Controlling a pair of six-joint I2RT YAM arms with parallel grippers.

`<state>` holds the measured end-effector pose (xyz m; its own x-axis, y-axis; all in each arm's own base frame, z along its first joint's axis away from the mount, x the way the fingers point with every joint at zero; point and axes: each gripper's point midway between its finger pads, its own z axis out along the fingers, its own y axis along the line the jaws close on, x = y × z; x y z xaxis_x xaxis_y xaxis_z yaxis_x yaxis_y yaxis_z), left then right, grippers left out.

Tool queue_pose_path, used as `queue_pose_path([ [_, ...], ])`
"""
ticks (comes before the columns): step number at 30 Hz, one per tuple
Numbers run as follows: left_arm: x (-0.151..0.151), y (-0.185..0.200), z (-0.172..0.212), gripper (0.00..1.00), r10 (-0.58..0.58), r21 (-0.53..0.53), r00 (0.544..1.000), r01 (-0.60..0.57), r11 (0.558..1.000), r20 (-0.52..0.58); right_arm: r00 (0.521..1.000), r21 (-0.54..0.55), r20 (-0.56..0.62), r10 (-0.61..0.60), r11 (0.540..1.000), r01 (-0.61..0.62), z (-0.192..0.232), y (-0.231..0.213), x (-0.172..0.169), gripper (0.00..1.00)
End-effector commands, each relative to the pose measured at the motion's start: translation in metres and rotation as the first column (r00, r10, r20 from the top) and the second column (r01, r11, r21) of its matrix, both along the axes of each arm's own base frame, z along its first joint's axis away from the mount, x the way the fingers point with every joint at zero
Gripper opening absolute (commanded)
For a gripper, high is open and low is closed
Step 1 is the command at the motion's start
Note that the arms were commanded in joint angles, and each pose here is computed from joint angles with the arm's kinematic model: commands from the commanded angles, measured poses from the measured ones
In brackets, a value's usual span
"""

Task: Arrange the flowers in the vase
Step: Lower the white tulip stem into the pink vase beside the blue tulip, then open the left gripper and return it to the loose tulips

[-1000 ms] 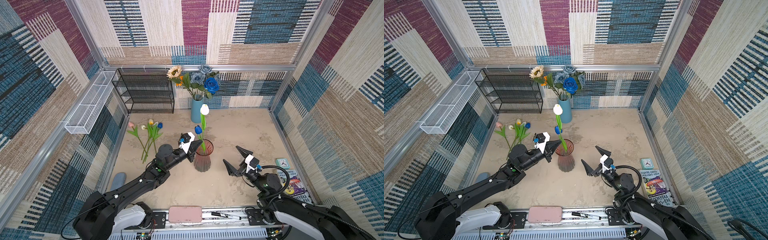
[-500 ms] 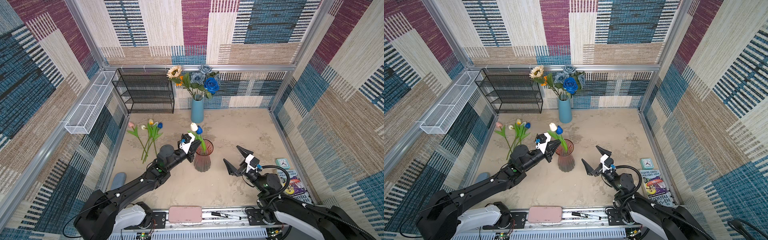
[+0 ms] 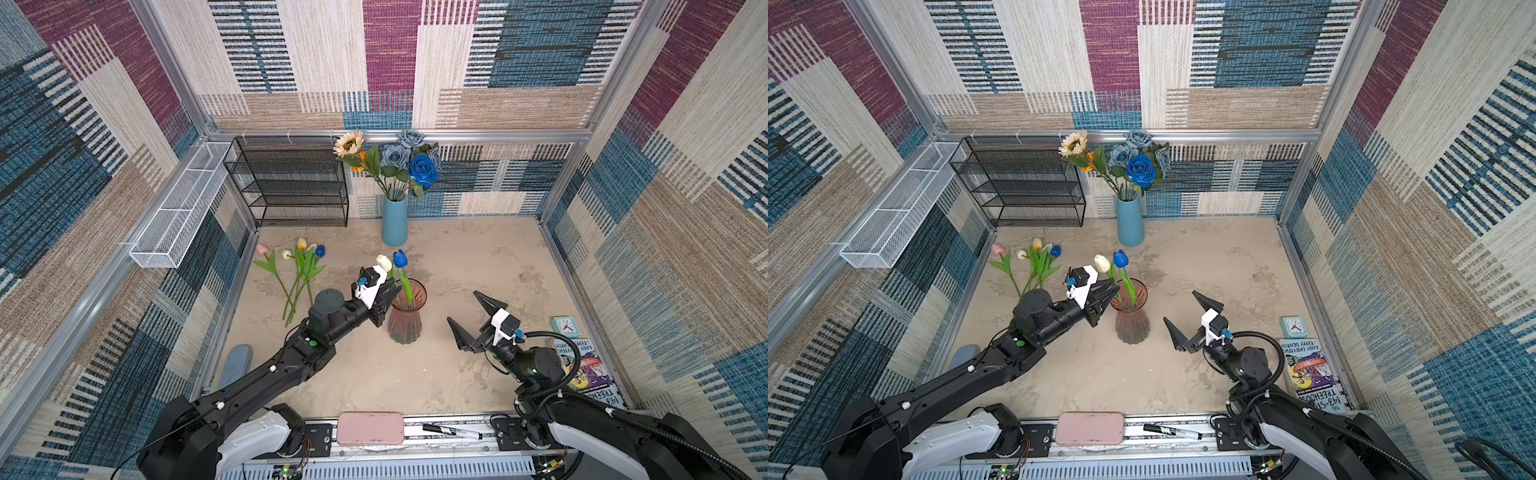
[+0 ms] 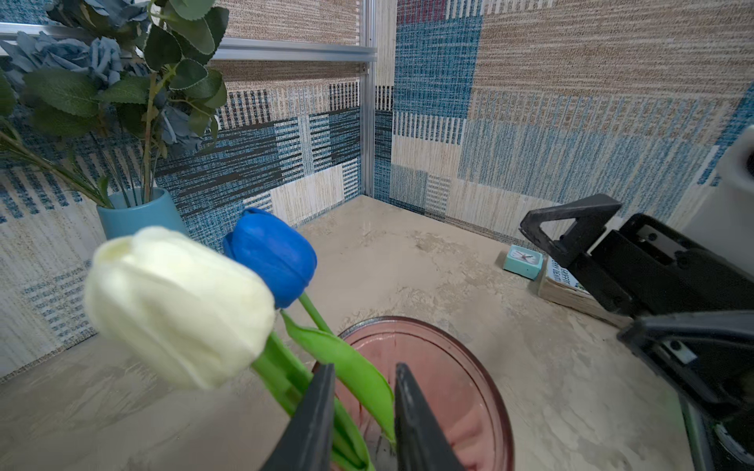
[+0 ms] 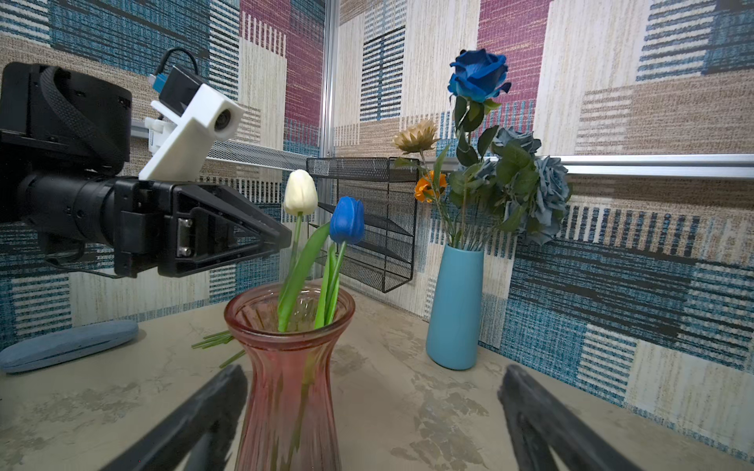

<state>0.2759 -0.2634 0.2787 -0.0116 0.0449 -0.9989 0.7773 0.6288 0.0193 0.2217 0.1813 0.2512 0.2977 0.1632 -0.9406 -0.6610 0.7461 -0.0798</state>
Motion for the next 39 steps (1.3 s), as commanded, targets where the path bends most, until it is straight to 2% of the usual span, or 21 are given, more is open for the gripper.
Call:
queue_pose_path([
  [1, -0.005, 0.007, -0.001, 0.39, 0.011, 0.051, 1.0, -0.011, 0.999, -0.001, 1.0, 0.006, 0.017, -0.005, 1.0, 0.005, 0.004, -0.001, -0.001, 1.0],
  [6, -0.015, 0.024, -0.009, 0.79, 0.049, 0.108, 0.999, -0.047, 0.993, -0.009, 1.0, 0.008, 0.022, 0.003, 1.0, -0.003, 0.006, -0.001, -0.003, 1.0],
  [9, -0.018, 0.04, -0.017, 0.86, 0.112, 0.147, 0.994, -0.109, 0.983, -0.013, 1.0, 0.012, 0.024, 0.0, 1.0, 0.0, 0.006, -0.001, -0.003, 1.0],
  [12, -0.019, 0.059, -0.026, 0.88, 0.187, 0.181, 0.982, -0.187, 0.966, 0.019, 1.0, 0.012, 0.023, 0.003, 1.0, -0.004, 0.006, -0.001, -0.003, 1.0],
  [17, -0.007, 0.099, -0.037, 0.92, 0.391, 0.175, 0.916, -0.4, 0.9, 0.087, 1.0, 0.012, 0.021, 0.005, 1.0, -0.005, 0.006, -0.001, -0.003, 1.0],
  [20, 0.009, 0.131, -0.044, 0.93, 0.555, 0.184, 0.824, -0.567, 0.803, 0.116, 1.0, 0.013, 0.023, 0.004, 1.0, -0.004, 0.006, -0.001, -0.004, 1.0],
  [22, 0.023, 0.155, -0.049, 0.97, 0.658, 0.188, 0.747, -0.663, 0.725, 0.1, 1.0, 0.013, 0.025, 0.003, 1.0, -0.004, 0.007, -0.001, -0.004, 1.0],
  [25, 0.05, 0.196, -0.064, 0.98, 0.769, 0.202, 0.638, -0.75, 0.63, -0.034, 1.0, 0.017, 0.025, 0.005, 1.0, -0.005, 0.007, -0.002, -0.004, 1.0],
  [26, 0.061, 0.212, -0.072, 0.98, 0.806, 0.221, 0.584, -0.777, 0.589, -0.096, 1.0, 0.019, 0.025, 0.005, 1.0, -0.006, 0.008, -0.002, -0.004, 1.0],
  [28, 0.079, 0.235, -0.087, 0.99, 0.842, 0.286, 0.504, -0.793, 0.539, -0.189, 1.0, 0.019, 0.027, 0.007, 1.0, -0.008, 0.008, -0.001, -0.005, 1.0],
  [29, 0.087, 0.251, -0.093, 0.98, 0.872, 0.332, 0.433, -0.808, 0.488, -0.228, 1.0, 0.017, 0.024, 0.007, 1.0, -0.007, 0.007, -0.001, -0.004, 1.0],
  [30, 0.096, 0.262, -0.105, 0.97, 0.883, 0.389, 0.384, -0.795, 0.465, -0.272, 1.0, 0.018, 0.024, 0.006, 1.0, -0.007, 0.007, -0.001, -0.004, 1.0],
  [31, 0.105, 0.269, -0.113, 0.96, 0.881, 0.428, 0.353, -0.776, 0.463, -0.314, 1.0, 0.018, 0.024, 0.006, 1.0, -0.007, 0.007, -0.001, -0.004, 1.0],
  [33, 0.119, 0.284, -0.135, 0.8, 0.876, 0.533, 0.269, -0.708, 0.462, -0.401, 1.0, 0.015, 0.023, 0.007, 1.0, -0.007, 0.007, -0.001, -0.004, 1.0],
  [35, 0.131, 0.297, -0.145, 0.76, 0.882, 0.612, 0.21, -0.652, 0.447, -0.421, 1.0, 0.017, 0.029, 0.005, 1.0, -0.006, 0.009, -0.002, -0.005, 1.0],
  [36, 0.131, 0.304, -0.152, 0.73, 0.894, 0.661, 0.164, -0.62, 0.423, -0.417, 1.0, 0.015, 0.031, 0.001, 1.0, -0.001, 0.008, -0.003, -0.005, 1.0],
  [39, 0.139, 0.329, -0.165, 0.69, 0.908, 0.721, 0.078, -0.581, 0.376, -0.411, 0.999, 0.017, 0.038, -0.009, 1.0, 0.008, 0.01, -0.005, -0.006, 1.0],
])
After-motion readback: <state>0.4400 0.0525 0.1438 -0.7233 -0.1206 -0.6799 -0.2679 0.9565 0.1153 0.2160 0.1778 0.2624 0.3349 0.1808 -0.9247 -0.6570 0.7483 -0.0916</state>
